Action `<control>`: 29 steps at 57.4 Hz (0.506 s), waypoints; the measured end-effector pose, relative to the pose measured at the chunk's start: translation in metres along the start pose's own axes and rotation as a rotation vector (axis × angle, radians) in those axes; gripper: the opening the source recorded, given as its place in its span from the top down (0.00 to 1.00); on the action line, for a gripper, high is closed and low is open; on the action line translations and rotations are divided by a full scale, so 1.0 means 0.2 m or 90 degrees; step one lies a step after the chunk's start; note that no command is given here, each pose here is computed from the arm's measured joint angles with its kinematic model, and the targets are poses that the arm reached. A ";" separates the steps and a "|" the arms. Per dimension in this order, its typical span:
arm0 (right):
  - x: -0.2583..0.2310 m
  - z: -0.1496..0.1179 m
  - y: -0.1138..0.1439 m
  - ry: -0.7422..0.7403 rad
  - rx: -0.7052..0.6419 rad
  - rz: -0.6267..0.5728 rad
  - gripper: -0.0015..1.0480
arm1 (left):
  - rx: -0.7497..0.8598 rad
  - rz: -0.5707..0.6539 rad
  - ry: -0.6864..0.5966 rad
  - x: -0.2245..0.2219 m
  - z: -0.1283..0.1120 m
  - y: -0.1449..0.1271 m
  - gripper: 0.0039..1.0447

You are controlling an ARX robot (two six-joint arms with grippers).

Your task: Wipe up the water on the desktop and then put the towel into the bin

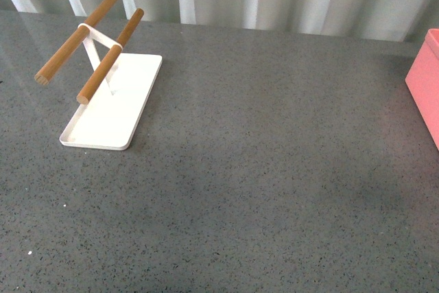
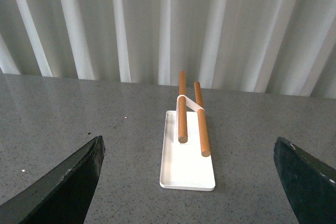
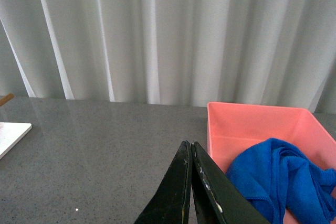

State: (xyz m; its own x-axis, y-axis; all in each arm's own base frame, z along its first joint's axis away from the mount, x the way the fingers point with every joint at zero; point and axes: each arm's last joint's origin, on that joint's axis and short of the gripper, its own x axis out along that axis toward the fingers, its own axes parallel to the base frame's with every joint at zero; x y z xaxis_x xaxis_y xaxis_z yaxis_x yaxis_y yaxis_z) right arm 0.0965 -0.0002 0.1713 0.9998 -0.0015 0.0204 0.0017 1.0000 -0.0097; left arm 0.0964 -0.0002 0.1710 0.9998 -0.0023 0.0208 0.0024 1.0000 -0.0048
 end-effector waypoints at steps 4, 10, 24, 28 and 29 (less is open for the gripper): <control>0.00 0.00 0.00 0.000 0.000 0.000 0.81 | 0.000 0.000 0.000 0.00 0.00 0.00 0.06; 0.00 0.00 0.00 0.000 0.000 0.000 0.66 | 0.000 0.000 0.000 0.00 0.00 0.00 0.06; 0.00 0.00 0.00 0.000 0.000 0.000 0.23 | 0.000 0.000 0.000 0.00 0.00 0.00 0.06; 0.00 0.00 0.00 0.000 0.000 0.000 0.12 | 0.000 0.000 0.000 0.00 0.00 0.00 0.06; 0.00 0.00 0.00 0.000 0.000 0.000 0.10 | 0.000 0.000 0.000 0.00 0.00 0.00 0.06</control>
State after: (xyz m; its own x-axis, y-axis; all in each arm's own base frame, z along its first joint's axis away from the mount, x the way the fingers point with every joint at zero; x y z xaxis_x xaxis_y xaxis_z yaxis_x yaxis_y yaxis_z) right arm 0.0965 -0.0002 0.1713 0.9998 -0.0015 0.0204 0.0017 1.0000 -0.0097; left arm 0.0964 -0.0002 0.1710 0.9998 -0.0023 0.0208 0.0024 1.0000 -0.0048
